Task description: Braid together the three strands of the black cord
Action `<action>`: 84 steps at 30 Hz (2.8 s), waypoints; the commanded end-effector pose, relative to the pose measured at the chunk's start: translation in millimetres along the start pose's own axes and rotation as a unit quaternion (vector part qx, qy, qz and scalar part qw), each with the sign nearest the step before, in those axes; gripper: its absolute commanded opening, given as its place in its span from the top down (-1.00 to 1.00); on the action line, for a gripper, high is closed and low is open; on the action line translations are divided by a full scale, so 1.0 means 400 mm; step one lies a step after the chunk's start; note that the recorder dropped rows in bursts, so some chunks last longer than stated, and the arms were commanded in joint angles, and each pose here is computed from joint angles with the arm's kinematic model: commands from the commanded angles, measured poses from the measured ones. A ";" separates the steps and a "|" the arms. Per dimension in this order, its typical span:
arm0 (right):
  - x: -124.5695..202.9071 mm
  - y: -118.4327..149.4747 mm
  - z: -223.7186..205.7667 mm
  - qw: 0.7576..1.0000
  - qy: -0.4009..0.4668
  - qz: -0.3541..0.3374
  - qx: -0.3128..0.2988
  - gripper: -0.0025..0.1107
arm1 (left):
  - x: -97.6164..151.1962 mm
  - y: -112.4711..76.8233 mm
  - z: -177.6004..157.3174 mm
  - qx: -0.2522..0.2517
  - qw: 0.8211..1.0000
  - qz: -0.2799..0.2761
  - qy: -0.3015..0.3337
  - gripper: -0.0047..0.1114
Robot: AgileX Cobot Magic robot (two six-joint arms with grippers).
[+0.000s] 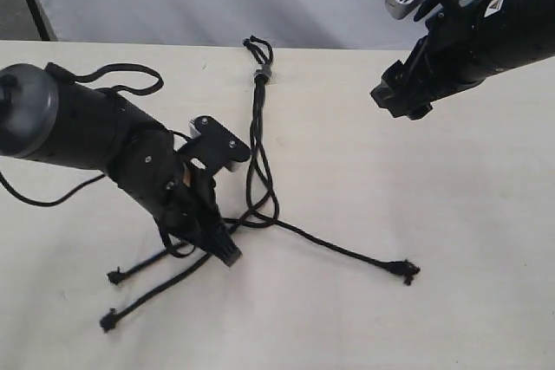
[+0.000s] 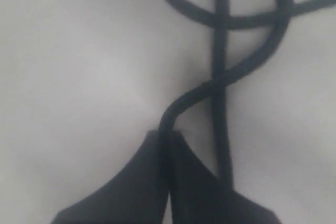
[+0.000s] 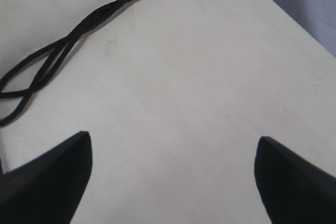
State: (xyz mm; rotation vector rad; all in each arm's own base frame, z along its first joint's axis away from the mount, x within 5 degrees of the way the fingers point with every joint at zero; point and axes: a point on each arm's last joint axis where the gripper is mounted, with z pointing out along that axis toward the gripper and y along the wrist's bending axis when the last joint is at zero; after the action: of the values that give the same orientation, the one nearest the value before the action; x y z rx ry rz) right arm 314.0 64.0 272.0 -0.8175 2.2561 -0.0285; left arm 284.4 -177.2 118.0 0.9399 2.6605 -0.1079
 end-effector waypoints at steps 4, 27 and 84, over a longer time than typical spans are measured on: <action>-0.003 -0.006 -0.008 1.000 -0.011 0.003 0.009 -0.44 | 0.032 -0.208 -0.010 0.070 0.988 0.128 0.047 0.91; -0.002 -0.004 -0.008 1.000 -0.009 0.010 0.003 -0.44 | 0.008 -0.025 -0.029 0.025 1.000 -0.002 -0.012 0.91; 0.111 0.618 0.221 0.919 0.293 -0.107 -0.241 -0.30 | -0.015 0.293 -0.425 -0.111 0.958 -0.149 -0.219 0.03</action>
State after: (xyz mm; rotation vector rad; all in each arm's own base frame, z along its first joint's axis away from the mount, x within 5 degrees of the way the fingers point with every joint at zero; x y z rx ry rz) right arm 213.5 255.7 126.3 -1.3750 2.7749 0.2504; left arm 317.2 -60.7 282.4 0.3824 2.3215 -0.0760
